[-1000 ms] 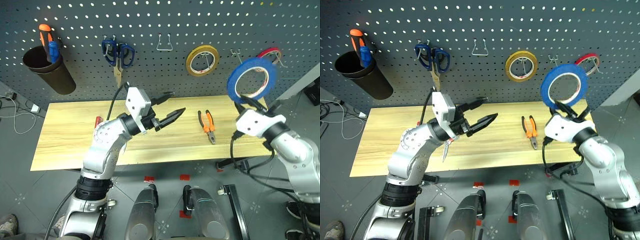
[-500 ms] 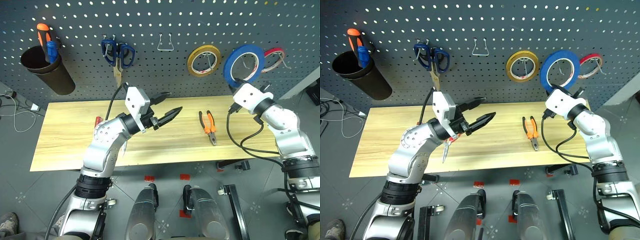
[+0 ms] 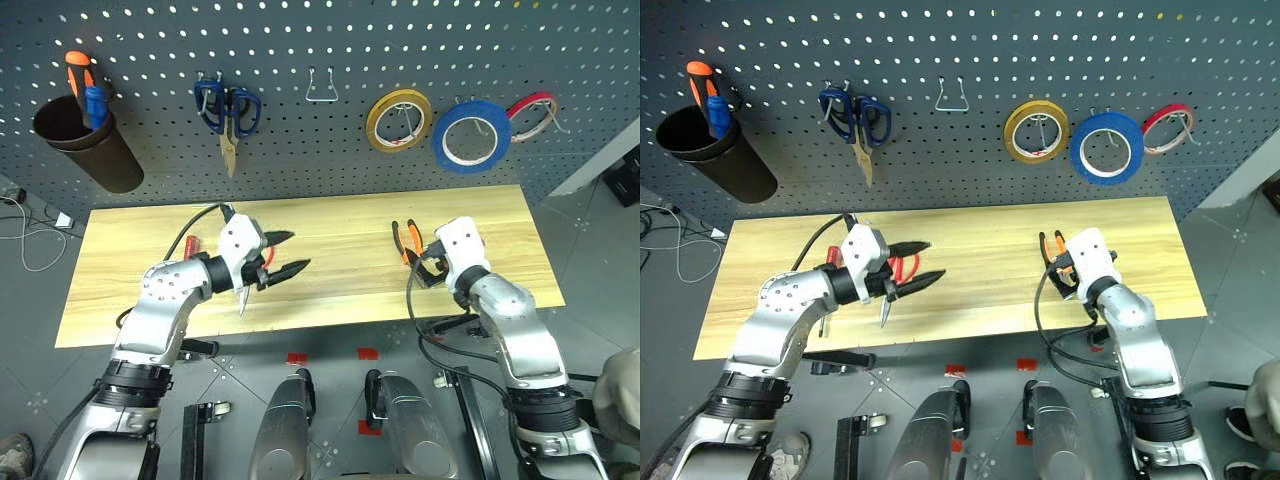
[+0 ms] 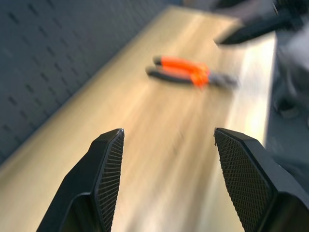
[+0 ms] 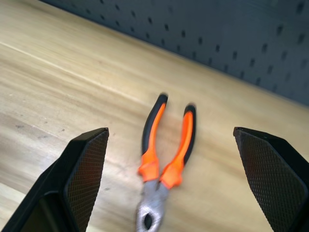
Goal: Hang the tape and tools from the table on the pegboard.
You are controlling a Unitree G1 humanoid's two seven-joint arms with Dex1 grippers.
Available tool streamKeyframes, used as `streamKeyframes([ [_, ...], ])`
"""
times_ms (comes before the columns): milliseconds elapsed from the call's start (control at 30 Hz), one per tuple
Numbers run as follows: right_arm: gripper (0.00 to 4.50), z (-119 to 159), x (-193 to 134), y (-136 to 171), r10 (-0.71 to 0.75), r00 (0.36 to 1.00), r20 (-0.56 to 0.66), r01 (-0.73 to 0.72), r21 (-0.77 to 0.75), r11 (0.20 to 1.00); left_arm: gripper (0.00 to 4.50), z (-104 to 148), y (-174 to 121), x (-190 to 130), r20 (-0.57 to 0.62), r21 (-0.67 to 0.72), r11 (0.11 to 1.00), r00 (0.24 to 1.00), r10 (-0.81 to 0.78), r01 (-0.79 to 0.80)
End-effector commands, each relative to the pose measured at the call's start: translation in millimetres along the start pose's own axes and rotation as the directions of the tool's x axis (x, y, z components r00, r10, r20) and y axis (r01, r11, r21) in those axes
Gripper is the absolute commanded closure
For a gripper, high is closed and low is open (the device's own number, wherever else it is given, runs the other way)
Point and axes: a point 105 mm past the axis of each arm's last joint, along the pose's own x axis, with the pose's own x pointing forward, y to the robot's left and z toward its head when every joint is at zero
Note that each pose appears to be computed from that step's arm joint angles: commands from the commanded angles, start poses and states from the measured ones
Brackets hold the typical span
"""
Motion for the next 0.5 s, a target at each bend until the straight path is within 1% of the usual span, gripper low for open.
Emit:
streamKeyframes([
  [33, 0.05, -12.8, 13.4, -0.4, -0.019, 0.986, -0.167, 0.041, 0.128, 0.991, 1.36, 3.6, -3.7, -2.2, -0.006, 0.054, 0.998, 0.999, -0.041, 0.041],
  [133, 0.05, -18.5, 28.8, -1.7, -0.029, 0.966, -0.255, 0.083, 0.205, 0.975, 1.36, 3.3, -5.5, -1.8, -0.008, 0.058, 0.997, 0.999, -0.052, 0.053],
  [300, 0.05, -22.8, 52.4, -3.0, -0.043, 0.948, -0.315, 0.103, 0.175, 0.979, 1.36, 3.3, -9.3, -0.1, -0.008, 0.061, 0.996, 0.998, -0.063, 0.064],
  [500, 0.05, -32.4, 69.0, -12.6, -0.074, 0.922, -0.381, 0.154, 0.183, 0.971, 1.36, 2.9, -11.5, 0.9, -0.007, 0.063, 0.996, 0.998, -0.067, 0.067],
])
